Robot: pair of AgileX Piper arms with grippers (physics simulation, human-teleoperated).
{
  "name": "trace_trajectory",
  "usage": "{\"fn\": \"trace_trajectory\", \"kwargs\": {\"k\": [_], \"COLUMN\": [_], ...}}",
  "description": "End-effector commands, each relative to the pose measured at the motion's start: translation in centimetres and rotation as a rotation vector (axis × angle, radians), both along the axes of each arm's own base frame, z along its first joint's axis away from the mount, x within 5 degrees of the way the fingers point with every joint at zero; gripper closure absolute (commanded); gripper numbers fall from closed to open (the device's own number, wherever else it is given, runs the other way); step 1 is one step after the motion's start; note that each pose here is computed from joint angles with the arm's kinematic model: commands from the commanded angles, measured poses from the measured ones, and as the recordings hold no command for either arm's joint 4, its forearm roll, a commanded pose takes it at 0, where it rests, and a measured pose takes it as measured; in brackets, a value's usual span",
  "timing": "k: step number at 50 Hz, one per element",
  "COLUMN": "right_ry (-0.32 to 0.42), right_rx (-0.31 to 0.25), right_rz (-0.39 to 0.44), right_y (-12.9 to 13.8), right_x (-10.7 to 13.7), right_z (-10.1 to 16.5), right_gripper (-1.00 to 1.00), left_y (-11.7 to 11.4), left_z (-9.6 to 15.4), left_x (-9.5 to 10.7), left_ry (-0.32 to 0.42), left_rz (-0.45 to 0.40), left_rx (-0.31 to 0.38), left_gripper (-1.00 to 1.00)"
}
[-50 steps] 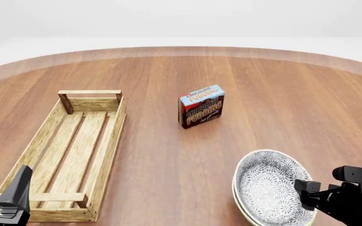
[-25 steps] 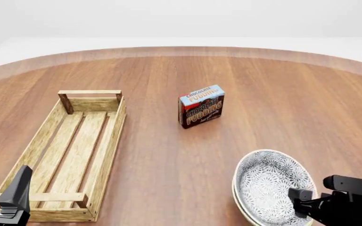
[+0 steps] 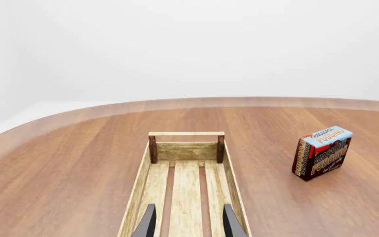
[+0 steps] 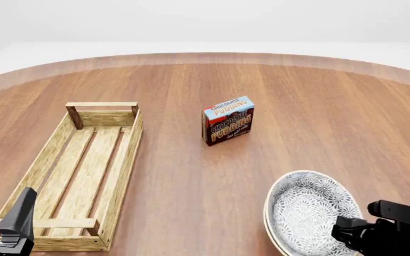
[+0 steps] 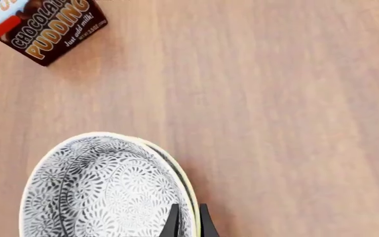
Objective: Stack the left bowl on the right bowl and place them in the tray.
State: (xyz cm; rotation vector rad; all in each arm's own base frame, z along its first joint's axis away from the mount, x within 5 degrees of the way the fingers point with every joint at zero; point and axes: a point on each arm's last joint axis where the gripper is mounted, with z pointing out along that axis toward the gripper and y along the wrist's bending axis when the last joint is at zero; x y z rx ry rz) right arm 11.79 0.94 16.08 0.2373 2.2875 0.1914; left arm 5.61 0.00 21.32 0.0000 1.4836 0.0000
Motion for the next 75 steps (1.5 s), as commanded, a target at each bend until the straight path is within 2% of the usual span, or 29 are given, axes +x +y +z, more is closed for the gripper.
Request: {"fn": "trace_trajectory", "kwargs": {"k": [1, 12, 18, 26, 38, 54, 65, 75], "right_ry": [-0.016, -0.061, -0.142, -0.225, -0.303, -0.342, -0.337, -0.335], "right_rx": [-0.053, -0.039, -0.009, -0.007, 0.016, 0.023, -0.005, -0.011], "right_rz": [0.028, 0.026, 0.038, 0.05, 0.077, 0.212, 0.346, 0.425], "right_y": [-0.2, -0.1, 0.1, 0.3, 0.9, 4.3, 8.8, 12.6], "right_x": [-0.2, -0.7, -1.5, -1.1, 0.4, 7.0, 12.7, 16.4], "right_z": [0.7, 2.6, 5.7, 10.1, 13.5, 16.5, 19.3, 20.5], "right_gripper": [1.0, 1.0, 1.0, 1.0, 1.0, 1.0, 1.0, 1.0], "left_y": [0.0, 0.0, 0.0, 0.0, 0.0, 0.0, 0.0, 0.0], "left_z": [0.0, 0.0, 0.0, 0.0, 0.0, 0.0, 0.0, 0.0], "left_x": [0.0, 0.0, 0.0, 0.0, 0.0, 0.0, 0.0, 0.0], "left_ry": [0.0, 0.0, 0.0, 0.0, 0.0, 0.0, 0.0, 0.0], "left_rz": [0.0, 0.0, 0.0, 0.0, 0.0, 0.0, 0.0, 0.0], "left_rx": [0.0, 0.0, 0.0, 0.0, 0.0, 0.0, 0.0, 0.0], "left_gripper": [-1.0, -1.0, -1.0, -1.0, -1.0, -1.0, -1.0, -1.0]}}
